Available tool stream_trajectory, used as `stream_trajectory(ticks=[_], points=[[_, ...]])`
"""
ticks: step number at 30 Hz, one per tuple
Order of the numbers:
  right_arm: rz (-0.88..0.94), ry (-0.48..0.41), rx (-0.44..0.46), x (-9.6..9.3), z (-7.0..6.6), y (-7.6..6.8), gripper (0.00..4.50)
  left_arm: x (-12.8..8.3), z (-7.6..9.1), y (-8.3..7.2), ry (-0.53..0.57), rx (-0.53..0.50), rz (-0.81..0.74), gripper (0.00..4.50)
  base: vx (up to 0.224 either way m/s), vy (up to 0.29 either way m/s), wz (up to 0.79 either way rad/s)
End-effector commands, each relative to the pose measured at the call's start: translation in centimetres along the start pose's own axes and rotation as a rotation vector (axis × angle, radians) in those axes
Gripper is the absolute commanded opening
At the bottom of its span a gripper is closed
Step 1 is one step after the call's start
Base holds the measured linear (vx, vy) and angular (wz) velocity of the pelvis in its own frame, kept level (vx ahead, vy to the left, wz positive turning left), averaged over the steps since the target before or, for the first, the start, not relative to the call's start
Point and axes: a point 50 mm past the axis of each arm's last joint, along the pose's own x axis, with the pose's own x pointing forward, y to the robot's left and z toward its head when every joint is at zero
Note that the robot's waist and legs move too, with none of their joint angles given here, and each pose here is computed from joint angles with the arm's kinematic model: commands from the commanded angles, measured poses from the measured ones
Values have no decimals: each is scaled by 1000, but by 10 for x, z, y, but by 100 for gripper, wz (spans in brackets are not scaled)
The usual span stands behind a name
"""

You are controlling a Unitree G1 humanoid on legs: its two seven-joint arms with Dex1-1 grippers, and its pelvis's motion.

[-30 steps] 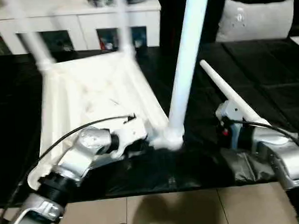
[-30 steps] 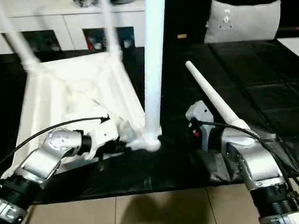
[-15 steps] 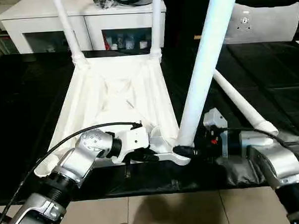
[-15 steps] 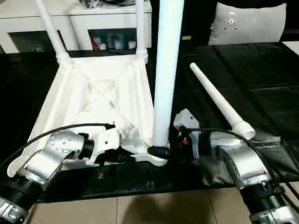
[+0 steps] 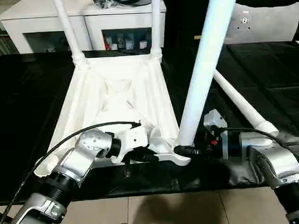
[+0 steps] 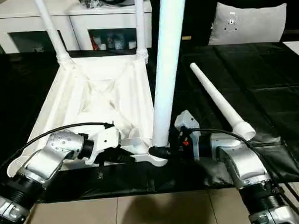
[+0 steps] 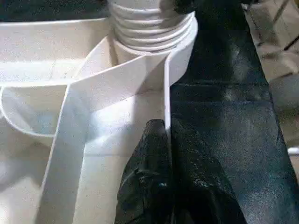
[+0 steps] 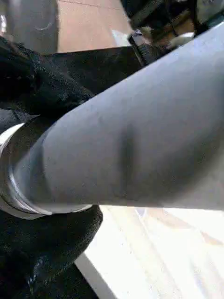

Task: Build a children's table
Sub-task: Rotate leg to tighten

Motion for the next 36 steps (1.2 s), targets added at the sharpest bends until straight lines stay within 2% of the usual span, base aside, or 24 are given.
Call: stream_trajectory(ticks=[1, 5, 8, 9, 10, 12, 14, 15, 18, 20, 25, 26, 28, 29, 30, 33, 36], points=[[-65, -11, 66, 10, -7, 1, 259, 7, 3, -3, -17, -60, 36, 0, 0, 0, 0], [-249, -35, 145, 23, -11, -10, 259, 17, 15, 1, -79, -146, 155, 0, 0, 0, 0], [-471, 10, 240, 37, -19, -22, 258, 30, 33, 8, -159, -271, 292, 0, 0, 0, 0], [-484, 14, 245, 38, -19, -23, 258, 31, 34, 8, -164, -279, 298, 0, 0, 0, 0], [-570, 21, 279, 46, -21, -26, 258, 38, 42, 7, -172, -305, 331, 0, 0, 0, 0], [-605, 5, 295, 52, -19, -27, 258, 41, 45, 7, -144, -282, 355, 0, 0, 0, 0], [-636, -5, 260, 56, -17, -27, 258, 41, 44, 9, -96, -253, 401, 0, 0, 0, 0], [-620, -18, 267, 58, -17, -26, 292, 41, 43, 10, -84, -248, 412, 0, 0, 0, 0], [-601, -34, 269, 59, -16, -25, 313, 40, 43, 11, -84, -249, 422, 0, 0, 0, 0], [-601, -46, 264, 57, -14, -25, 347, 39, 42, 11, -80, -246, 429, 0, 0, 0, 0], [-573, -95, 227, 46, -7, -26, 373, 36, 42, 11, -75, -209, 437, 0, 0, 0, 0], [-507, -122, 180, 36, -3, -25, 389, 32, 37, 11, -58, -183, 423, 0, 0, 0, 0], [-477, -133, 161, 33, -1, -24, 404, 31, 35, 11, -49, -171, 416, 0, 0, 0, 0], [-405, -145, 114, 23, 3, -21, 404, 28, 29, 11, -34, -146, 391, 0, 0, 0, 0], [-405, -145, 114, 23, 3, -21, 425, 28, 29, 11, -34, -146, 391, 0, 0, 0, 0], [-282, -107, 27, 3, 7, -16, 446, 21, 20, 8, -16, -80, 303, 0, 0, 0, 0], [-242, -79, -5, -3, 8, -14, 446, 19, 17, 6, -11, -61, 258, 0, 0, 0, 0]])
